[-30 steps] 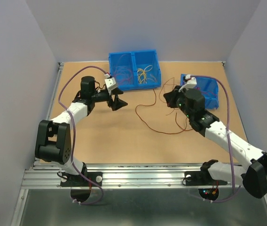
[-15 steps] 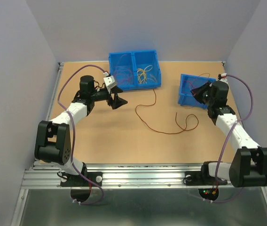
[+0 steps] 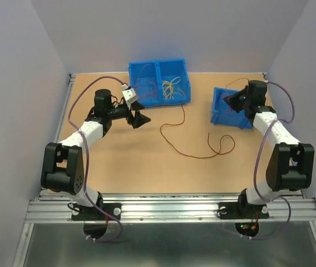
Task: Untangle the cables
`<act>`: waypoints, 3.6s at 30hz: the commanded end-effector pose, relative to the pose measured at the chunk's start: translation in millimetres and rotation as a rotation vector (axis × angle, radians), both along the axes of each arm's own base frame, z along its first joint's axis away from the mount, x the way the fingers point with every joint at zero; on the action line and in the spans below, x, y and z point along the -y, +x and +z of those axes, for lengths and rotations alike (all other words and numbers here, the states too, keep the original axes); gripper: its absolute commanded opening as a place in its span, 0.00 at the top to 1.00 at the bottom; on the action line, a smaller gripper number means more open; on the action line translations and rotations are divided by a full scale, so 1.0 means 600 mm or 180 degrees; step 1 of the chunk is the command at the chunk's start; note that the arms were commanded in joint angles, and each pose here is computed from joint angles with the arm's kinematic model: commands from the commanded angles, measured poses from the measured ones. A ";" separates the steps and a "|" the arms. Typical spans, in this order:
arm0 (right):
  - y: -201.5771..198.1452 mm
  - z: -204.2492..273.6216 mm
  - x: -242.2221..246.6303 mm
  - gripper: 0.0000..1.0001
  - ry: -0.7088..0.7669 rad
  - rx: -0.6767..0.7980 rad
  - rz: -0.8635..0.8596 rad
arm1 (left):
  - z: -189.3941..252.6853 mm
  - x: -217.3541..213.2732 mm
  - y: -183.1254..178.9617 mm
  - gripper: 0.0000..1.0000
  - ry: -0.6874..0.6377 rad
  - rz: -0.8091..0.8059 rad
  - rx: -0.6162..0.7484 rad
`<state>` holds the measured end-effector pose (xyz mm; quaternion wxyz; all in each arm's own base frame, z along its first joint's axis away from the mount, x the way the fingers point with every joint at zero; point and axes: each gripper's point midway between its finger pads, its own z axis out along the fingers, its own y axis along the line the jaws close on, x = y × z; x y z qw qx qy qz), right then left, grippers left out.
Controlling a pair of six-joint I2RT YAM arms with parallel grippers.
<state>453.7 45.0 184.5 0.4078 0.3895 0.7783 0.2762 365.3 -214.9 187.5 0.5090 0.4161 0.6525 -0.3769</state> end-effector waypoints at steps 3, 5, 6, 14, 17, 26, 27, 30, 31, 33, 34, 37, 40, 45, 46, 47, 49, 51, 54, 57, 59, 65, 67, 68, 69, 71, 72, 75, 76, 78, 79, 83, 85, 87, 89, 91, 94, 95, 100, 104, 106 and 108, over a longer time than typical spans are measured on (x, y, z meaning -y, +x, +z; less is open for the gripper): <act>0.019 0.017 0.064 0.99 0.0265 -0.0131 -0.0970 | 0.042 0.002 -0.002 0.16 -0.0082 -0.0035 0.0205; 0.011 0.003 0.091 0.99 0.0342 -0.0259 -0.1397 | 0.040 0.003 -0.002 0.16 -0.0084 -0.0039 0.0190; 0.005 -0.006 0.100 1.00 0.0345 -0.0316 -0.1535 | 0.039 0.003 -0.002 0.16 -0.0088 -0.0036 0.0172; -0.028 -0.011 0.193 0.99 0.0430 -0.0229 -0.2812 | 0.039 0.003 -0.002 0.17 -0.0090 -0.0030 0.0164; -0.026 -0.007 0.204 1.00 0.0482 -0.0227 -0.3028 | 0.038 0.003 -0.001 0.17 -0.0085 -0.0026 0.0164; 0.002 -0.056 0.246 0.99 0.0115 -0.0386 -0.3435 | 0.038 0.004 -0.003 0.17 -0.0073 -0.0021 0.0188; 0.005 -0.060 0.248 0.99 0.0064 -0.0412 -0.3428 | 0.038 0.005 -0.003 0.17 -0.0073 -0.0026 0.0188; 0.021 -0.065 0.253 0.99 -0.0016 -0.0438 -0.3457 | 0.036 0.007 -0.003 0.17 -0.0064 -0.0028 0.0188; 0.027 -0.061 0.255 0.99 -0.0027 -0.0427 -0.3470 | 0.036 0.008 -0.003 0.17 -0.0062 -0.0028 0.0188; 0.037 -0.074 0.256 0.96 -0.0089 -0.0486 -0.3448 | 0.036 0.008 -0.003 0.17 -0.0060 -0.0029 0.0184; 0.044 -0.069 0.256 0.91 -0.0077 -0.0473 -0.3439 | 0.036 0.008 -0.004 0.17 -0.0054 -0.0031 0.0192; 0.048 -0.073 0.246 0.72 0.0033 -0.0512 -0.3378 | 0.036 0.009 -0.005 0.17 -0.0048 -0.0039 0.0211; 0.052 -0.058 0.241 0.55 0.0061 -0.0482 -0.3301 | 0.035 0.011 -0.005 0.17 -0.0045 -0.0044 0.0201; 0.041 -0.028 0.242 0.44 -0.0121 -0.0651 -0.3252 | 0.035 0.013 -0.007 0.17 -0.0032 -0.0065 0.0218; 0.039 -0.023 0.243 0.44 -0.0102 -0.0658 -0.3281 | 0.035 0.013 -0.008 0.17 -0.0032 -0.0065 0.0218; 0.039 -0.014 0.242 0.44 -0.0104 -0.0640 -0.3249 | 0.036 0.013 -0.009 0.17 -0.0032 -0.0065 0.0223; 0.030 -0.008 0.242 0.43 -0.0102 -0.0636 -0.3264 | 0.036 0.013 -0.010 0.17 -0.0025 -0.0062 0.0233; 0.022 0.016 0.243 0.43 -0.0073 -0.0543 -0.3277 | 0.036 0.014 -0.010 0.17 -0.0023 -0.0063 0.0242; 0.016 0.039 0.240 0.43 -0.0094 -0.0485 -0.3189 | 0.035 0.015 -0.010 0.17 -0.0018 -0.0064 0.0233; 0.021 0.065 0.230 0.44 -0.0167 -0.0468 -0.2947 | 0.036 0.016 -0.011 0.17 -0.0013 -0.0066 0.0238; 0.018 0.078 0.229 0.45 -0.0182 -0.0422 -0.2910 | 0.037 0.016 -0.012 0.17 -0.0011 -0.0067 0.0247; 0.047 0.122 0.177 0.52 -0.0574 -0.0308 -0.1790 | 0.035 0.023 -0.016 0.17 0.0041 -0.0056 0.0316; 0.066 0.111 0.106 0.54 -0.0736 -0.0208 -0.0815 | 0.031 0.030 -0.018 0.17 0.0068 -0.0075 0.0332; 0.064 0.109 0.082 0.53 -0.0947 -0.0153 -0.0394 | 0.026 0.031 -0.017 0.17 0.0100 -0.0058 0.0310; 0.063 0.116 0.050 0.52 -0.1011 0.0000 0.0002 | 0.024 0.033 -0.017 0.17 0.0120 -0.0060 0.0315; 0.037 0.098 -0.077 0.43 -0.0834 0.0380 0.1066 | 0.022 0.036 -0.018 0.17 0.0147 -0.0064 0.0330; 0.015 0.111 -0.109 0.40 -0.0845 0.0537 0.1273 | 0.022 0.035 -0.017 0.17 0.0153 -0.0057 0.0330; -0.052 0.081 -0.217 0.32 -0.0956 0.0581 0.1851 | 0.028 0.033 -0.016 0.17 0.0163 -0.0027 0.0383; -0.086 0.043 -0.250 0.32 -0.1025 0.0453 0.2013 | 0.028 0.033 -0.018 0.16 0.0168 -0.0029 0.0392; -0.105 0.013 -0.252 0.29 -0.1289 0.0371 0.2037 | 0.026 0.035 -0.017 0.16 0.0184 -0.0003 0.0387; -0.112 -0.001 -0.234 0.28 -0.1425 0.0264 0.1921 | 0.023 0.035 -0.015 0.16 0.0196 0.0009 0.0384; -0.146 -0.028 -0.157 0.25 -0.1736 -0.0029 0.1292 | 0.014 0.035 0.001 0.12 0.0325 0.0188 0.0370; -0.163 -0.034 -0.108 0.10 -0.1807 -0.0108 0.0773 | 0.008 0.035 0.002 0.10 0.0355 0.0210 0.0364; -0.176 -0.032 -0.096 0.00 -0.1838 -0.0089 0.0707 | 0.003 0.038 0.005 0.08 0.0383 0.0232 0.0364; -0.181 -0.020 -0.084 0.00 -0.1847 -0.0018 0.0570 | -0.004 0.042 0.006 0.01 0.0434 0.0244 0.0379; -0.181 -0.024 -0.067 0.00 -0.1927 -0.0053 0.0407 | -0.010 0.045 0.009 0.01 0.0491 0.0274 0.0400; -0.176 -0.042 -0.057 0.00 -0.2041 -0.0174 0.0343 | -0.022 0.054 0.010 0.01 0.0598 0.0341 0.0414; -0.174 -0.048 -0.057 0.00 -0.2081 -0.0206 0.0372 | -0.026 0.056 0.014 0.01 0.0668 0.0381 0.0438; -0.191 -0.098 -0.045 0.00 -0.2234 -0.0461 0.0427 | -0.064 0.077 0.011 0.01 0.0887 0.0371 0.0324; -0.212 -0.123 -0.022 0.00 -0.2249 -0.0581 0.0216 | -0.083 0.081 0.026 0.01 0.1012 0.0426 0.0237; -0.217 -0.145 -0.018 0.00 -0.2215 -0.0683 0.0133 | -0.100 0.084 0.034 0.01 0.1085 0.0431 0.0130; -0.216 -0.161 -0.020 0.00 -0.2191 -0.0762 0.0113 | -0.118 0.083 0.038 0.01 0.1181 0.0452 0.0013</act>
